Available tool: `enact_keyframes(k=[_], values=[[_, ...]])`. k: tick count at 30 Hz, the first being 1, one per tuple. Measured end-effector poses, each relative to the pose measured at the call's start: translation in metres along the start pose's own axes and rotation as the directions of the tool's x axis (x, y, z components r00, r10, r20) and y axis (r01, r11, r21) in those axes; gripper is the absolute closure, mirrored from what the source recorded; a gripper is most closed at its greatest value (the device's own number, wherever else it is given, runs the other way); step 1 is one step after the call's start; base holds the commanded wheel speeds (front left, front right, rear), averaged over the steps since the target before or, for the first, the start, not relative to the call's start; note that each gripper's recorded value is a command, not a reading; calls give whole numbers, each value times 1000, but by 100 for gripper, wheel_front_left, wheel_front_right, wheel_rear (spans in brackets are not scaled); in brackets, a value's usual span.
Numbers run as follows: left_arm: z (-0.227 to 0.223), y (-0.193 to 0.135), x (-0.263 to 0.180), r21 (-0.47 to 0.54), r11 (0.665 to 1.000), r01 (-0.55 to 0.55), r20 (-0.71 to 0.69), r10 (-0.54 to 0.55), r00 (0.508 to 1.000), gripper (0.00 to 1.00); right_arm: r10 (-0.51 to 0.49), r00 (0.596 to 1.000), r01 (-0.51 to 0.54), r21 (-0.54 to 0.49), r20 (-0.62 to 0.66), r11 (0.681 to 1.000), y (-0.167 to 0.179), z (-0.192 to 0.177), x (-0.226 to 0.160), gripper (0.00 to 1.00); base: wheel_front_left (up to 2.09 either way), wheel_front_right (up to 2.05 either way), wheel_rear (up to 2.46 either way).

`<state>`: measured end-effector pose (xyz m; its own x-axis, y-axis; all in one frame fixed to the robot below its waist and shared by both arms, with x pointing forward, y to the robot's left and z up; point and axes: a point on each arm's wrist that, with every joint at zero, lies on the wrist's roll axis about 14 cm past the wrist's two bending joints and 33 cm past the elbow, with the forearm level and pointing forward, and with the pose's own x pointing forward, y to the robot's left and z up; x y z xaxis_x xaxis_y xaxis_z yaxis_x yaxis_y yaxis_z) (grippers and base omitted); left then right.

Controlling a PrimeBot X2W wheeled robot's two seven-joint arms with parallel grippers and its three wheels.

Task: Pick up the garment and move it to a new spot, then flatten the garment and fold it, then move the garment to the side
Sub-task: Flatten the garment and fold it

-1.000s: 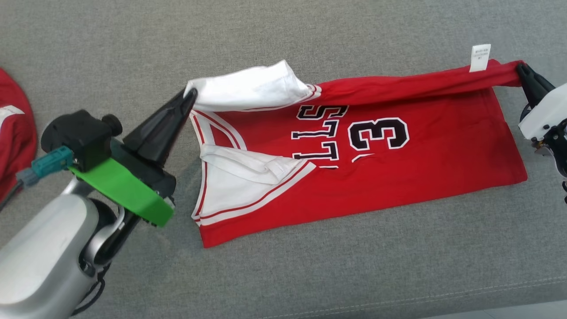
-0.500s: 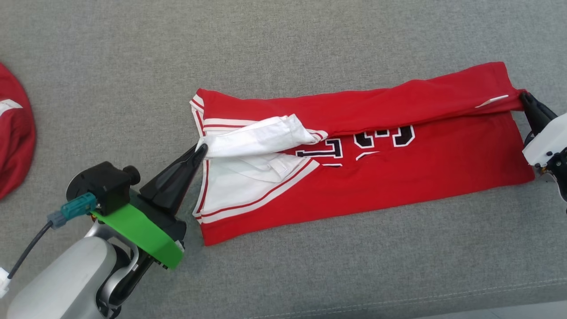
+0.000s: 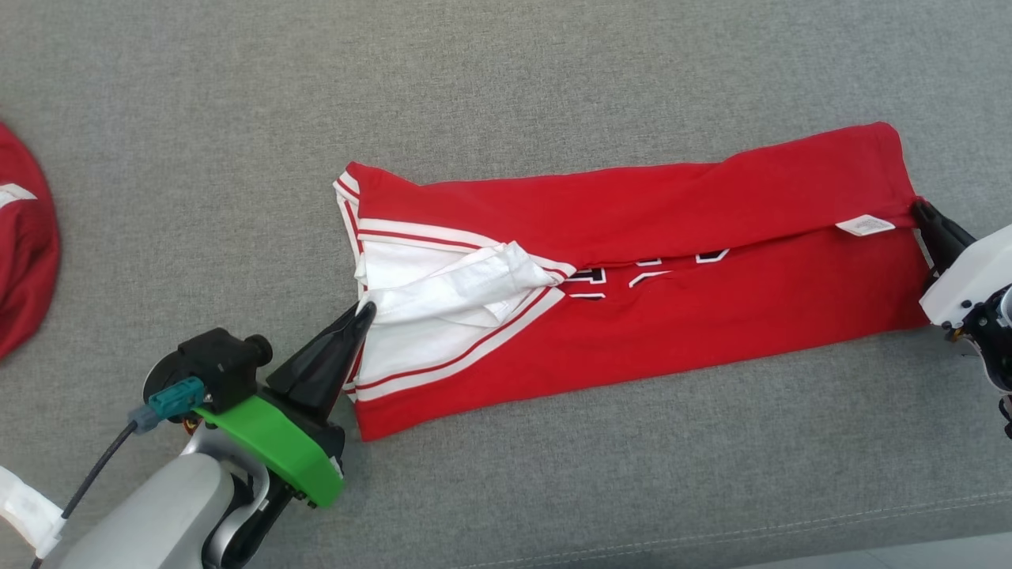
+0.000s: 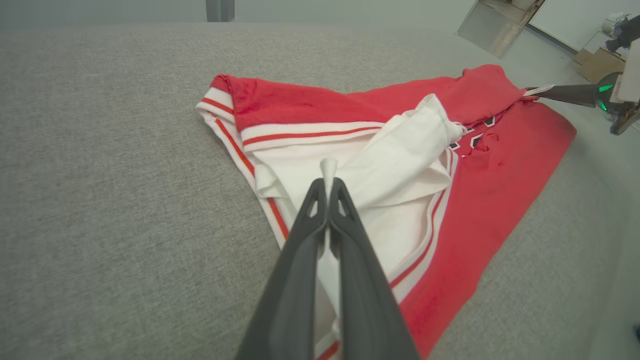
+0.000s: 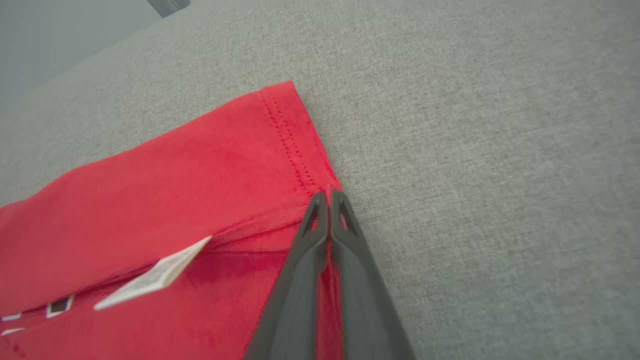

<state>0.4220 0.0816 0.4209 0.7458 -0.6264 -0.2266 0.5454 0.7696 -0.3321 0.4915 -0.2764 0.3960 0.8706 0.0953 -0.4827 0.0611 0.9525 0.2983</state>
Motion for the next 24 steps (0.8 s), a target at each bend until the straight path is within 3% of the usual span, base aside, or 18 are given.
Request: enact_keyframes(k=[1,2,3,4,5,9,15,24], values=[[-4,0,0,6,1000,-2,-8,2,1000,58,-1,1000,1,2,-3,1000,0,-2,0,88,0,0,0],[-5,1,1,1,1000,-9,-5,9,1000,52,-1,1000,1,3,-7,1000,0,-4,-1,73,0,0,0],[-6,1,2,-5,1000,-13,-4,13,1000,29,-2,1000,2,5,-9,1000,0,-5,-2,56,0,0,0],[-8,0,2,-2,1000,-14,-7,14,1000,0,-2,1000,2,8,-10,1000,0,-6,-3,20,0,0,0],[-10,0,1,-6,1000,-20,-6,20,1000,0,-5,1000,5,11,-8,1000,0,-7,-4,0,0,0,0],[-7,0,-2,-25,998,-51,19,51,999,0,-10,1000,9,36,29,999,-2,-2,-13,0,0,0,0],[26,10,-20,-46,980,-195,149,200,969,0,4,991,-11,55,134,998,1,9,-37,0,0,0,0],[39,2,-59,-174,908,-380,277,416,866,0,20,975,-37,74,220,997,13,-11,-72,0,0,0,0]])
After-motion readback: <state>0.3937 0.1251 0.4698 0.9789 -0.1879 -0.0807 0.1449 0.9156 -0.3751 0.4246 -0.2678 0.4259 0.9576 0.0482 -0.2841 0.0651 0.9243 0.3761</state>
